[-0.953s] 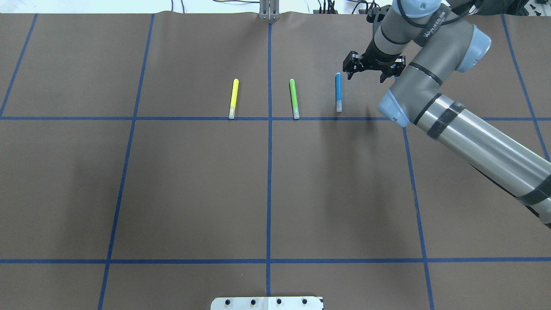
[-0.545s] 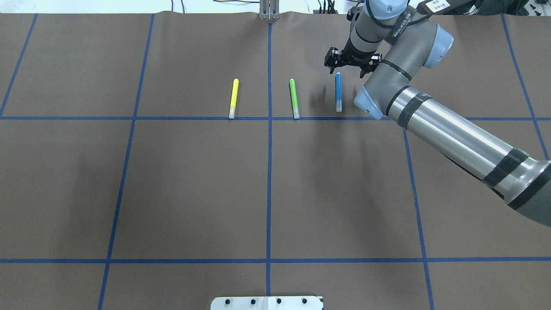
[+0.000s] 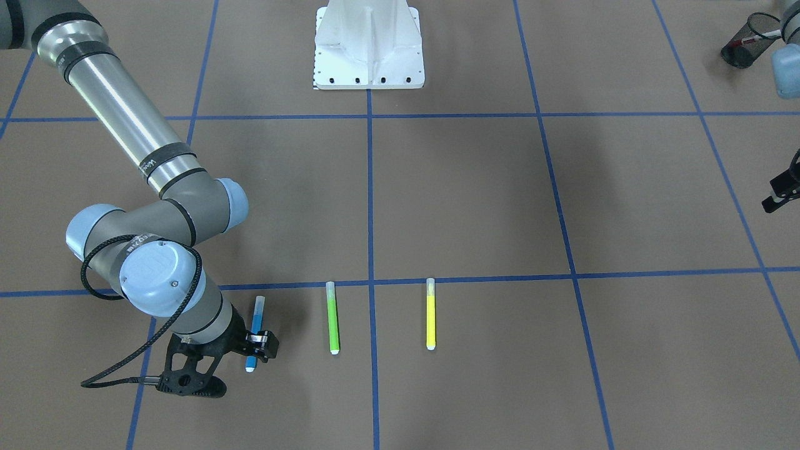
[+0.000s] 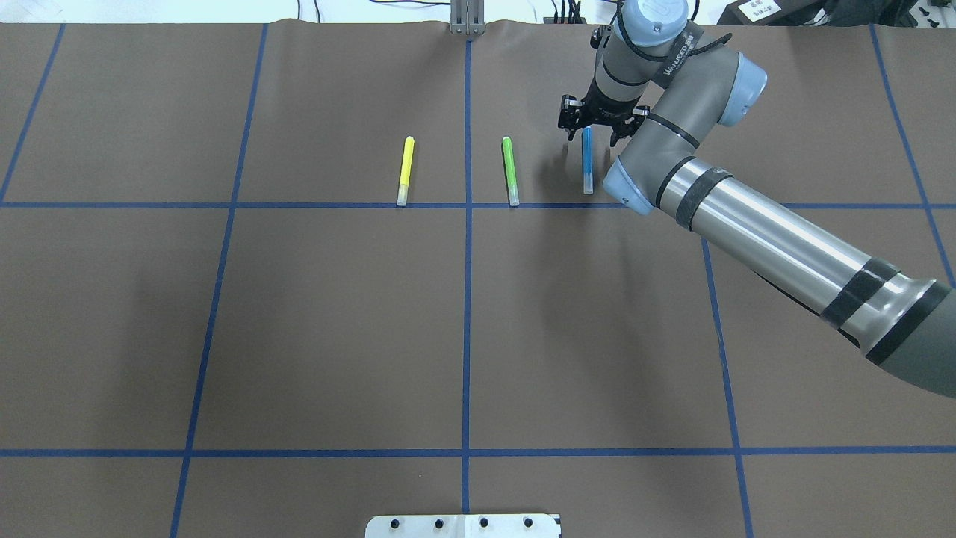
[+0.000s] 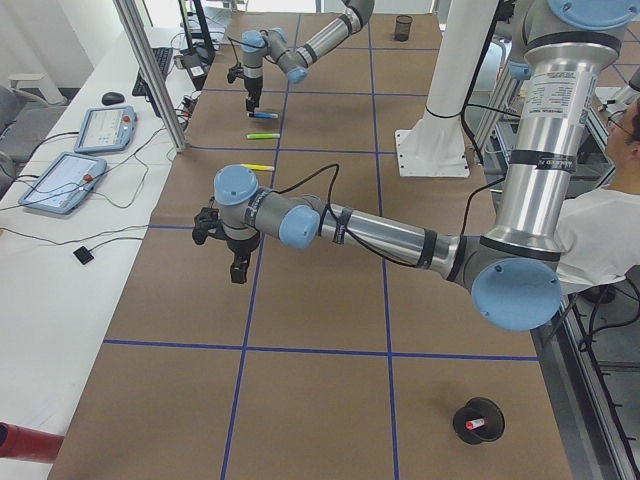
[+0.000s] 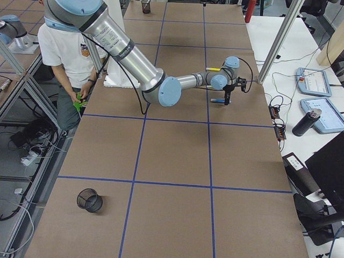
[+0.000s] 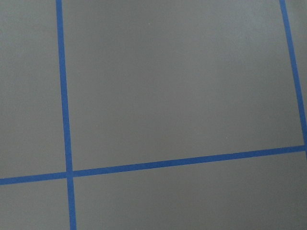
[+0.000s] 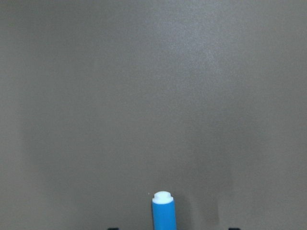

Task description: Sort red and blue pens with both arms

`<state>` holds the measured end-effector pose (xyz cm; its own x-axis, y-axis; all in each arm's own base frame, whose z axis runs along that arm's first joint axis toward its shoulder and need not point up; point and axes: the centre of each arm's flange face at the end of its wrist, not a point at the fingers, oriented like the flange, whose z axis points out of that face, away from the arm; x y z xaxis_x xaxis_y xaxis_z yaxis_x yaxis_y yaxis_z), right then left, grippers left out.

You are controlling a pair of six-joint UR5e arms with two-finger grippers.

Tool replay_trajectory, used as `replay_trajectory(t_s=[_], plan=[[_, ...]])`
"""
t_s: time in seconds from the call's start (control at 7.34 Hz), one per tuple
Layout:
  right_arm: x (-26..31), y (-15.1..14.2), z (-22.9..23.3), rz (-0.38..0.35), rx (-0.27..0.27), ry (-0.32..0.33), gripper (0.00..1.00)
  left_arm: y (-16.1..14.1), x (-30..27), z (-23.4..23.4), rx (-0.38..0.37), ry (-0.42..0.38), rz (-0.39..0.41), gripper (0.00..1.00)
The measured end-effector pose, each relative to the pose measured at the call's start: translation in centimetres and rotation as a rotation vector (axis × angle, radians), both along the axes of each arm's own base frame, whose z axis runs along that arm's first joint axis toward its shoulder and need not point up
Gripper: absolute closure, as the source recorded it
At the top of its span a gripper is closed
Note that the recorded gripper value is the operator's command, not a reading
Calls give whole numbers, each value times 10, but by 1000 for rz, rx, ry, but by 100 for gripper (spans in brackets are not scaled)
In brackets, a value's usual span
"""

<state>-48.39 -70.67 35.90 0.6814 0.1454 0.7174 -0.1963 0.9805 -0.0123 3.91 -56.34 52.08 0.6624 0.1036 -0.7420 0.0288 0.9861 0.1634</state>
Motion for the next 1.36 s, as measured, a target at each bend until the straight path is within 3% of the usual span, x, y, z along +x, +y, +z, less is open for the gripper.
replay_trajectory(t_s=[0.14, 0.41, 0.54, 0.68, 1.36], plan=[[-1, 1, 1, -2, -2, 1, 55, 1, 0, 2, -1, 0, 0, 1], [-2, 1, 2, -3, -4, 2, 72, 2, -2, 3, -2, -1, -2, 1], [-2, 1, 3, -3, -5, 3, 92, 2, -3, 5, -3, -1, -3, 1], [-3, 1, 3, -4, -6, 3, 100, 3, -4, 7, -5, -1, -4, 1], [21, -5, -5, 19, 21, -15, 100, 8, -6, 9, -10, 1, -6, 1]])
